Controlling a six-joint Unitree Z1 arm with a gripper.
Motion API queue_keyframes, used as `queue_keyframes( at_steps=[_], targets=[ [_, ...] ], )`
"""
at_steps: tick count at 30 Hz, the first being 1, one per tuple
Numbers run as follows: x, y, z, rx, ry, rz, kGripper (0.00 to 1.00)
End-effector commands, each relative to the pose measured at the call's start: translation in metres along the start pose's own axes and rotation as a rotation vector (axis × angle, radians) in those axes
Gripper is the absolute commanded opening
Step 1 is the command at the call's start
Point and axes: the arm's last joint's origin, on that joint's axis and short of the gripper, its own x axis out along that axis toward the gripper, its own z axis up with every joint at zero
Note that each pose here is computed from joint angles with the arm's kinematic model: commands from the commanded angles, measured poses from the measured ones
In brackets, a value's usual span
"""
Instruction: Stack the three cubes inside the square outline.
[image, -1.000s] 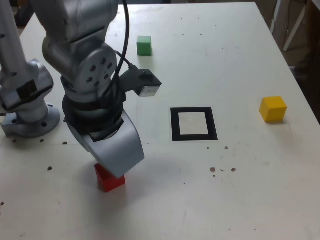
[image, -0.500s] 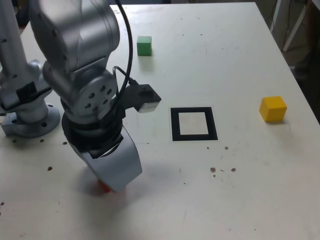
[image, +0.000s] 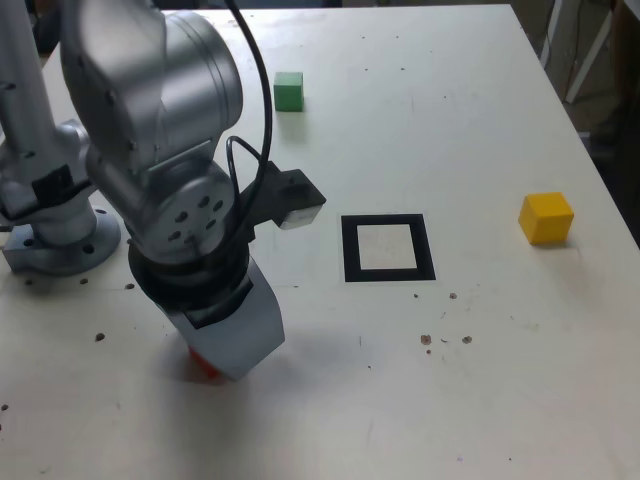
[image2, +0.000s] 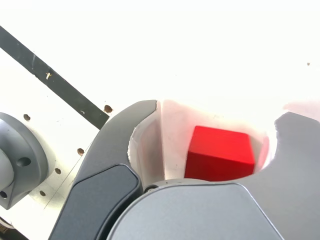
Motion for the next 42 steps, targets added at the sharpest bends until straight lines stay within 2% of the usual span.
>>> queue_keyframes(
  at_steps=[1, 5, 13, 19, 24, 31, 38, 42],
  targets=[
    [0.0, -0.002, 0.002, 0.004, 0.001, 0.006, 0.49],
    [0.0, -0.003, 0.003, 0.005, 0.0, 0.013, 0.41],
    [0.002, -0.004, 0.003, 0.002, 0.014, 0.013, 0.34],
    [-0.001, -0.003, 0.001, -0.003, 0.021, 0.015, 0.33],
    [-0.013, 0.004, -0.002, -0.022, 0.018, 0.012, 0.33],
    [-0.029, 0.038, -0.004, -0.141, -0.009, -0.038, 0.33],
    [-0.023, 0.086, -0.012, -0.322, -0.011, -0.103, 0.33],
    [-0.02, 0.112, -0.019, -0.412, -0.024, -0.124, 0.33]
  ],
)
